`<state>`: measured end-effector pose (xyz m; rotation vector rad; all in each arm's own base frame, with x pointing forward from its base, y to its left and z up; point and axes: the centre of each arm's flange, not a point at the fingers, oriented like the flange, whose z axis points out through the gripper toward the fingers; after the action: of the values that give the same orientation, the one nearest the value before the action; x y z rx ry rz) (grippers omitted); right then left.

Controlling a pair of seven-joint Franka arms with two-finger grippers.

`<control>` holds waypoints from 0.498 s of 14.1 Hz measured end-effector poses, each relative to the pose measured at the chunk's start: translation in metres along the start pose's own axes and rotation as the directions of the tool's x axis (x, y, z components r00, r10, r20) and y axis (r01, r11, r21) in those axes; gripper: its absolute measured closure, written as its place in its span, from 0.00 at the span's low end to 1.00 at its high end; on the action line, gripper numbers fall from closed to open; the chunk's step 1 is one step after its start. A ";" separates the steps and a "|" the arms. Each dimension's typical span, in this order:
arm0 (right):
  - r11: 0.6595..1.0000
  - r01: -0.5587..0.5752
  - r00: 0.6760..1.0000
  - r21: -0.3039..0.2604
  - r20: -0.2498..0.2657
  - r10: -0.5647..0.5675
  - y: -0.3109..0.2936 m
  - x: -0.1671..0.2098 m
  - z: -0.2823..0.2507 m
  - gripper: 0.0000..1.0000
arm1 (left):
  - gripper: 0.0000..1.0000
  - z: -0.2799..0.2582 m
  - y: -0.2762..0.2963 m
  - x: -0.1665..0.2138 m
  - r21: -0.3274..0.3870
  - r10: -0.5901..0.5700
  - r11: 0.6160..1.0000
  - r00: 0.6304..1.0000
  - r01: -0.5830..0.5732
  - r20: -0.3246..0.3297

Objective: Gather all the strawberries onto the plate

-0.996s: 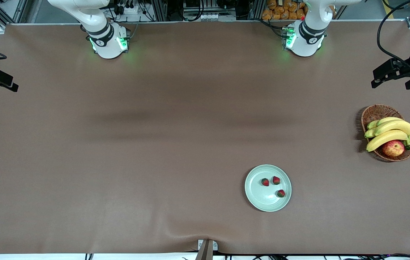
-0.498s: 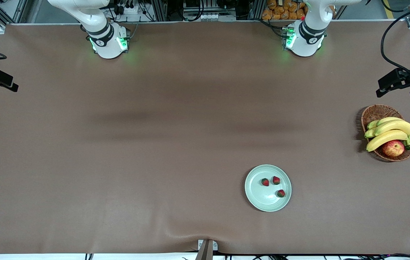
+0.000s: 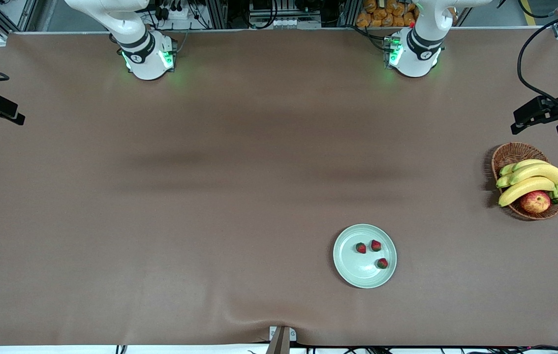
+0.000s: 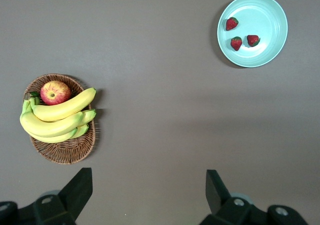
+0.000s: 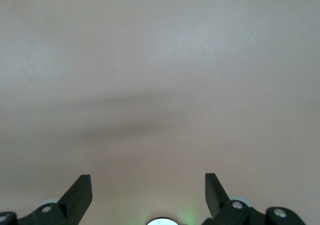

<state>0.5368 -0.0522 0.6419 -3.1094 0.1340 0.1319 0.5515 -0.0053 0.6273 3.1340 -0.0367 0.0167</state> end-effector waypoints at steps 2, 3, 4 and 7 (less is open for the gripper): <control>1.000 0.000 1.000 0.000 0.000 0.000 0.000 0.000 0.000 0.00 | 0.00 0.000 0.002 0.000 0.000 -0.006 1.000 1.000 0.006 0.000; 1.000 0.000 1.000 0.000 0.000 0.000 0.000 0.000 0.000 0.00 | 0.00 0.000 0.002 0.000 0.000 -0.008 1.000 1.000 0.008 0.001; 1.000 0.000 1.000 0.000 0.000 0.000 0.000 0.000 0.000 0.00 | 0.00 0.000 0.002 0.000 0.000 -0.008 1.000 1.000 0.008 0.000; 1.000 0.000 1.000 0.000 0.000 0.000 0.000 0.000 0.000 0.00 | 0.00 0.001 0.003 0.001 0.000 -0.006 1.000 1.000 0.006 0.002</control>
<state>0.5368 -0.0522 0.6419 -3.1094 0.1340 0.1319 0.5521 -0.0085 0.6262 3.1341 -0.0267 0.0132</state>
